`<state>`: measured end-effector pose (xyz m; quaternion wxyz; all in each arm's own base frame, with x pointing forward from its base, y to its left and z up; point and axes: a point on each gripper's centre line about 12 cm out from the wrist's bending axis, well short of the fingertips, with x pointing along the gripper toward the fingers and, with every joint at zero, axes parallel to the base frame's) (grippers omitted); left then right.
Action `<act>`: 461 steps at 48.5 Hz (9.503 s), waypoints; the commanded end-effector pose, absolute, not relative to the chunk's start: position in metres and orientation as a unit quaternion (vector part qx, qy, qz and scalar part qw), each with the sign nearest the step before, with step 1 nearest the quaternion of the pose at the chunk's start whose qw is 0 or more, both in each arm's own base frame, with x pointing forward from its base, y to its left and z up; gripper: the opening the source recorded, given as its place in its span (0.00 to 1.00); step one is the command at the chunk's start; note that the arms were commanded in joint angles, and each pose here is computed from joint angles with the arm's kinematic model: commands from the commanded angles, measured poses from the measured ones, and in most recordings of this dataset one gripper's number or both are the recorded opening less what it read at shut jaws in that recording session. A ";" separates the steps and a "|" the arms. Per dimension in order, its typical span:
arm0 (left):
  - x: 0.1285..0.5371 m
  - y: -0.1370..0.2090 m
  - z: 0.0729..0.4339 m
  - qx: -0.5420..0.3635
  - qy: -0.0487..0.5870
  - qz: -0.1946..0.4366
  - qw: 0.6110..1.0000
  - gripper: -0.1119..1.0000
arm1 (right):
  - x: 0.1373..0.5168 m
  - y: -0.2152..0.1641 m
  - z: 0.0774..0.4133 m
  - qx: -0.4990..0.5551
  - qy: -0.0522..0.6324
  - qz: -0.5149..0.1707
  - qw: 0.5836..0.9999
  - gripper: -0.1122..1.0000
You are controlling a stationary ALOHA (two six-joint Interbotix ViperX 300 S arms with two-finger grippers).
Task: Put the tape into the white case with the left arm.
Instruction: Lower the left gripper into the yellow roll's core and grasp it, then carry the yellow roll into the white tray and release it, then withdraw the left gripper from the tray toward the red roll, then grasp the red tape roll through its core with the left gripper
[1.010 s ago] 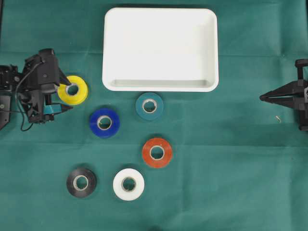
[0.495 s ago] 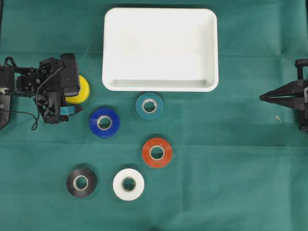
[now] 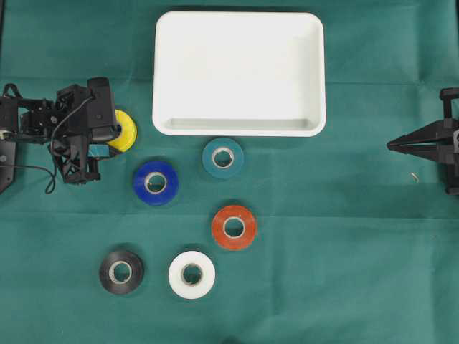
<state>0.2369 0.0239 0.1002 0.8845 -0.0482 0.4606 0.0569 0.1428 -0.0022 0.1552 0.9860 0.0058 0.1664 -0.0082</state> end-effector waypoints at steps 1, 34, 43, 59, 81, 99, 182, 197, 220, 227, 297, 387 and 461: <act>0.239 0.025 0.108 -0.048 0.446 0.058 0.892 0.33 | 0.145 -0.002 0.159 0.005 0.160 -0.008 0.987 0.02; 0.233 0.023 0.196 -0.079 0.390 0.067 0.915 0.33 | 0.144 -0.002 0.158 0.004 0.160 -0.009 0.987 0.02; 0.238 0.027 0.200 -0.090 0.374 0.077 0.920 0.33 | 0.145 -0.002 0.158 0.004 0.160 -0.009 0.987 0.02; 0.279 0.070 0.187 -0.109 0.386 0.136 0.906 0.33 | 0.145 -0.002 0.158 -0.002 0.160 -0.007 0.987 0.02; 0.341 0.110 0.179 -0.064 0.407 0.139 0.900 0.33 | 0.144 -0.002 0.158 0.000 0.160 -0.007 0.987 0.02; 0.391 0.145 0.182 -0.038 0.399 0.145 0.904 0.33 | 0.144 -0.002 0.158 0.000 0.159 -0.007 0.987 0.02; 0.380 0.126 0.199 -0.019 0.395 0.125 0.910 0.93 | 0.144 -0.002 0.158 0.001 0.159 -0.008 0.987 0.02; 0.325 0.101 0.200 -0.020 0.400 0.117 0.909 0.93 | 0.144 -0.002 0.158 0.001 0.159 -0.008 0.987 0.02; 0.270 0.057 0.190 -0.003 0.404 0.074 0.912 0.93 | 0.144 -0.002 0.158 0.001 0.159 -0.008 0.987 0.02; 0.252 0.052 0.185 -0.003 0.406 0.074 0.911 0.93 | 0.144 -0.002 0.158 0.001 0.159 -0.008 0.987 0.02; 0.240 0.019 0.206 0.026 0.343 0.020 0.939 0.93 | 0.144 -0.002 0.158 0.000 0.159 -0.007 0.987 0.02; 0.447 -0.078 0.131 0.074 0.417 -0.099 0.900 0.92 | 0.144 -0.002 0.157 0.000 0.160 -0.007 0.987 0.02; 0.435 -0.083 0.189 0.083 0.429 -0.109 0.893 0.33 | 0.144 -0.002 0.158 0.001 0.159 -0.008 0.987 0.02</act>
